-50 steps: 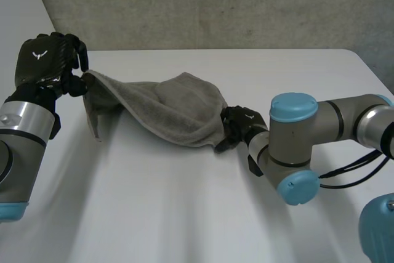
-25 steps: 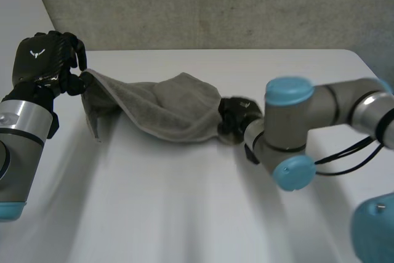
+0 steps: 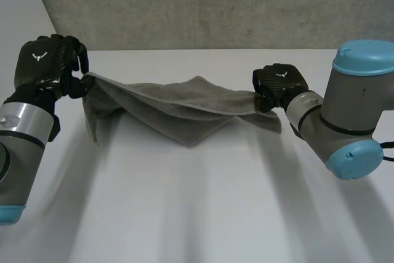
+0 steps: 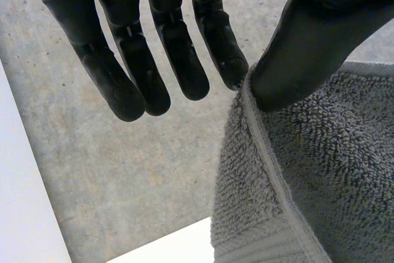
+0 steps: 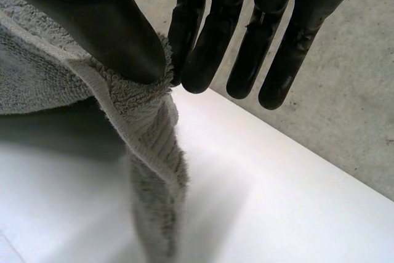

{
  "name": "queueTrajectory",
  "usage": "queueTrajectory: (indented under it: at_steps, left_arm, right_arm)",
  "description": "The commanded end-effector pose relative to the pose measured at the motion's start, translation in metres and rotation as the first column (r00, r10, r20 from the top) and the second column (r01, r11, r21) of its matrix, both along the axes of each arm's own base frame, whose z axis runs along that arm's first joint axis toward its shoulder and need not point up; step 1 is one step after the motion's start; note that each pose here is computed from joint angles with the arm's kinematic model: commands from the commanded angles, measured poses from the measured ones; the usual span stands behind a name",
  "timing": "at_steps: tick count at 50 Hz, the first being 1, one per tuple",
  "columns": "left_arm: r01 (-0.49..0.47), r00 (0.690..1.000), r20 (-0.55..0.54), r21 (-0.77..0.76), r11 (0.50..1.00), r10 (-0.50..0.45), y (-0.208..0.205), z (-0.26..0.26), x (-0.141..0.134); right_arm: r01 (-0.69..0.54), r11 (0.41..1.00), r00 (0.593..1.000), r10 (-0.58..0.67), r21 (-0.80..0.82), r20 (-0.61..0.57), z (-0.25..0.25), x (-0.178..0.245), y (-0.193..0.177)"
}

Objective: Fold the towel.

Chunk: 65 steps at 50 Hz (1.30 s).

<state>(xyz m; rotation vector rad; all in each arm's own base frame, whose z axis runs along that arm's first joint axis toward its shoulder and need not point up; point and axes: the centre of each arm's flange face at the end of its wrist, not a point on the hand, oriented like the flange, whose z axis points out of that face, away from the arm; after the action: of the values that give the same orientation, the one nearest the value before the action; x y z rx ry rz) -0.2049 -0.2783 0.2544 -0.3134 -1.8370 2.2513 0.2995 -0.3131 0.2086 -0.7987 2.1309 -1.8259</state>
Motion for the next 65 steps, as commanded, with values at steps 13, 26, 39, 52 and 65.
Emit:
queueTrajectory:
  at_steps: [13, 26, 39, 52, 65]
  left_arm:
    - [0.006, 0.998, 0.063, 0.143, 0.990, -0.016, -0.004, -0.044, -0.004]
    - [-0.008, 0.998, 0.066, 0.147, 0.989, -0.002, -0.009, -0.045, -0.002]
    - [-0.011, 0.998, 0.064, 0.148, 0.989, 0.001, -0.009, -0.045, -0.001]
    - [-0.009, 0.998, 0.063, 0.148, 0.989, -0.001, -0.008, -0.045, -0.001]
    - [-0.010, 0.998, 0.063, 0.148, 0.989, 0.001, -0.007, -0.044, -0.001]
  right_arm:
    - [-0.109, 0.994, 0.923, 0.093, -0.023, -0.374, -0.050, -0.003, 0.000]
    - [-0.008, 0.998, 0.948, -0.015, -0.069, -0.319, -0.033, -0.005, -0.018]
    - [0.059, 0.994, 0.968, -0.035, 0.091, -0.250, -0.039, -0.038, 0.020]
    - [0.071, 0.983, 0.978, -0.035, 0.168, -0.204, -0.081, -0.036, 0.023]
    - [0.074, 0.984, 0.990, -0.052, 0.162, -0.135, -0.089, -0.019, 0.004]
